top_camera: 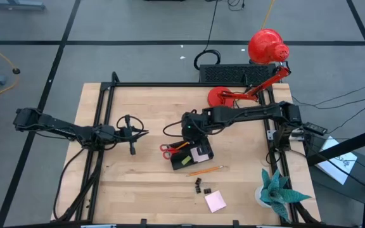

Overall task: Pick and place office supplies into organizer
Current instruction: Adjust the pencil in the top left compartment of the desk organizer, then adjust the desk organizer on the table

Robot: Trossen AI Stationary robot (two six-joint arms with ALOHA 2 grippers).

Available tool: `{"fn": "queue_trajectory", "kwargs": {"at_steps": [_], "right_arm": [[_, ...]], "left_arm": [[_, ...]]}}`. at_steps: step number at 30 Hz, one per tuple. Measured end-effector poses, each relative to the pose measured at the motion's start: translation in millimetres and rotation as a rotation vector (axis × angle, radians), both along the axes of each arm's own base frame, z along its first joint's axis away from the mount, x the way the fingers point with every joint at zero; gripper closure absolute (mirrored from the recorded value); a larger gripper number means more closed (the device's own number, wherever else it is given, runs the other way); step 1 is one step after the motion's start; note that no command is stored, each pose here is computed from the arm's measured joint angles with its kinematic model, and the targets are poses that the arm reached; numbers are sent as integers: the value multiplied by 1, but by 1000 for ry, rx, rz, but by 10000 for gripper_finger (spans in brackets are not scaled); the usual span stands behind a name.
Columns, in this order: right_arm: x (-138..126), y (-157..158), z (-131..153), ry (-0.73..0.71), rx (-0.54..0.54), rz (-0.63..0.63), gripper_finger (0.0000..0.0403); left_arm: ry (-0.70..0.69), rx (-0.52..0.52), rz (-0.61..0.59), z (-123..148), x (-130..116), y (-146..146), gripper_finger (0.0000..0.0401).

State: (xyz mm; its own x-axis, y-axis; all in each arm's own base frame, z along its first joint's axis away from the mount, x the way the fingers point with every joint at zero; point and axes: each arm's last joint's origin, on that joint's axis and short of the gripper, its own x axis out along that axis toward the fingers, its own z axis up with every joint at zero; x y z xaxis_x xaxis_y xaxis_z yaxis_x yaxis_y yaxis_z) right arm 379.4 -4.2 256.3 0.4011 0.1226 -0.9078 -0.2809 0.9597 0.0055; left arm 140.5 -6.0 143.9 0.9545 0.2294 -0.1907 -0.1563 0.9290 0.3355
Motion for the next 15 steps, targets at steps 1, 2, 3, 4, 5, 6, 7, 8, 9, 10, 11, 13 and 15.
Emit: {"fn": "queue_trajectory", "kwargs": {"at_steps": [1, 2, 3, 4, 5, 6, 7, 8, 9, 10, 11, 13, 15], "right_arm": [[0, 0, 1, -3, 0, 0, 369], [-1, 0, 3, -7, 0, 0, 369], [-2, 0, 4, -12, 0, 0, 367], [-2, 0, 5, -22, 1, 0, 364], [-2, 1, 8, -33, 1, 2, 360], [-3, 2, 9, -36, 2, 3, 353], [-3, 3, 9, -38, 3, 1, 344], [-2, 4, 10, -42, 5, -2, 334], [-2, 4, 10, -44, 8, -7, 322], [-2, 4, 9, -43, 11, -13, 310], [-2, 4, 9, -43, 13, -17, 298], [-1, 4, 10, -51, 18, -27, 275], [-1, 4, 10, -48, 23, -40, 256]], "left_arm": [[0, 0, 0, 0, 0, 0, 370], [0, 0, 0, 0, 0, 0, 370], [0, 0, 0, 0, 0, 0, 370], [0, 0, 0, 0, 0, 0, 370], [0, 0, 0, 0, 0, 0, 370], [0, 0, 0, 0, 0, 0, 370], [-1, -1, 0, 0, 0, 0, 370], [-1, -1, 0, 0, 0, 0, 370], [-1, -2, 0, 0, 0, 0, 370], [-2, -2, 0, 0, 0, 0, 370], [-2, -2, 0, 0, 0, 0, 370], [-2, -2, -1, 0, 0, 0, 370], [-2, -3, -1, 0, 0, 0, 370]]}}
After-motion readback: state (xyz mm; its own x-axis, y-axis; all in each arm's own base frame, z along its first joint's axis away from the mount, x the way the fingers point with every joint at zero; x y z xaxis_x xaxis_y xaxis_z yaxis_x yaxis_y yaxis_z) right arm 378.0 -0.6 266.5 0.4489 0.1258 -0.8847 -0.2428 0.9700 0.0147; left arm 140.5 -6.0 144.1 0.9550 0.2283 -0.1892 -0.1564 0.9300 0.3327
